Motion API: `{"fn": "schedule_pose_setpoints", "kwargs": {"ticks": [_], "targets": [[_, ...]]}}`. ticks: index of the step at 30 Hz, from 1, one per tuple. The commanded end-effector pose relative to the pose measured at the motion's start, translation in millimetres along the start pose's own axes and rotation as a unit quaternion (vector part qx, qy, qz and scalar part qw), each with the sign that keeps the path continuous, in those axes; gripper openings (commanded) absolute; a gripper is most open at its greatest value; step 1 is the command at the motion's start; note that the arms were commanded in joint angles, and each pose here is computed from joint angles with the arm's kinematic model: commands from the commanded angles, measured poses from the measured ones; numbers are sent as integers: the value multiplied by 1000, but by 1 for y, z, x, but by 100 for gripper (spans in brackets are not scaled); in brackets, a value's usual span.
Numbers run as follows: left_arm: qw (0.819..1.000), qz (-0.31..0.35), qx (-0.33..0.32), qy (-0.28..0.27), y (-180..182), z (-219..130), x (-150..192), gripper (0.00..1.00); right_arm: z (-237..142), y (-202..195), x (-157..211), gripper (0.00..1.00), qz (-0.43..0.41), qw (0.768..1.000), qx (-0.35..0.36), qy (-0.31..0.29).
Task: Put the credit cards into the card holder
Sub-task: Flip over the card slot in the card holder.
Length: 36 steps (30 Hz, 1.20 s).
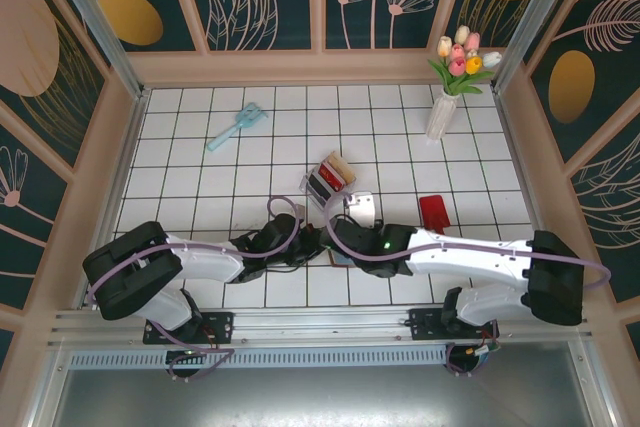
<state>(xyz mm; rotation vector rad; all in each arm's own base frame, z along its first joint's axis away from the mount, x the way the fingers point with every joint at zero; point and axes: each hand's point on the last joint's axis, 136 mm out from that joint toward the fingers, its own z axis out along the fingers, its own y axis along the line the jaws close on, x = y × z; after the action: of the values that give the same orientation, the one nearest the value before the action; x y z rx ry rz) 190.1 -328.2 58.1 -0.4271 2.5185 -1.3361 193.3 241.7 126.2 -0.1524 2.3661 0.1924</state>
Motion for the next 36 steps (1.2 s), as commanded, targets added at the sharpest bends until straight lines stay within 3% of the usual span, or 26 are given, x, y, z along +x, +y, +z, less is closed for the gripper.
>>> {"fn": "schedule_pose_setpoints", "kwargs": {"ticks": [1, 7, 12, 14, 18, 23, 27, 32, 36], "targets": [[999, 19, -35, -10, 9, 5, -4, 2, -3, 1, -6, 0, 24, 998, -50, 9], [996, 30, -83, -25, 30, 6, -9, 3, 0, -7, -11, 0, 99, 978, -178, 49], [992, 52, -113, -27, 39, 7, -12, 4, -4, -21, -13, 0, 146, 960, -233, 51], [989, 59, -133, -29, 46, 7, -13, 4, 1, -36, -12, 0, 167, 961, -211, 58], [984, 75, -159, -25, 51, 10, -14, 4, -19, -30, -38, 0, 178, 950, -258, 10], [984, 80, -159, -26, 48, 12, -16, 3, 3, -31, -11, 0, 167, 954, -239, 67], [983, 82, -163, -28, 49, 12, -16, 4, 16, -44, 2, 0, 160, 963, -208, 64], [982, 89, -166, -26, 49, 14, -17, 4, 21, -27, 18, 0, 152, 948, -262, 97], [980, 95, -176, -23, 52, 16, -17, 4, 34, -36, 28, 0, 146, 955, -240, 100]]}}
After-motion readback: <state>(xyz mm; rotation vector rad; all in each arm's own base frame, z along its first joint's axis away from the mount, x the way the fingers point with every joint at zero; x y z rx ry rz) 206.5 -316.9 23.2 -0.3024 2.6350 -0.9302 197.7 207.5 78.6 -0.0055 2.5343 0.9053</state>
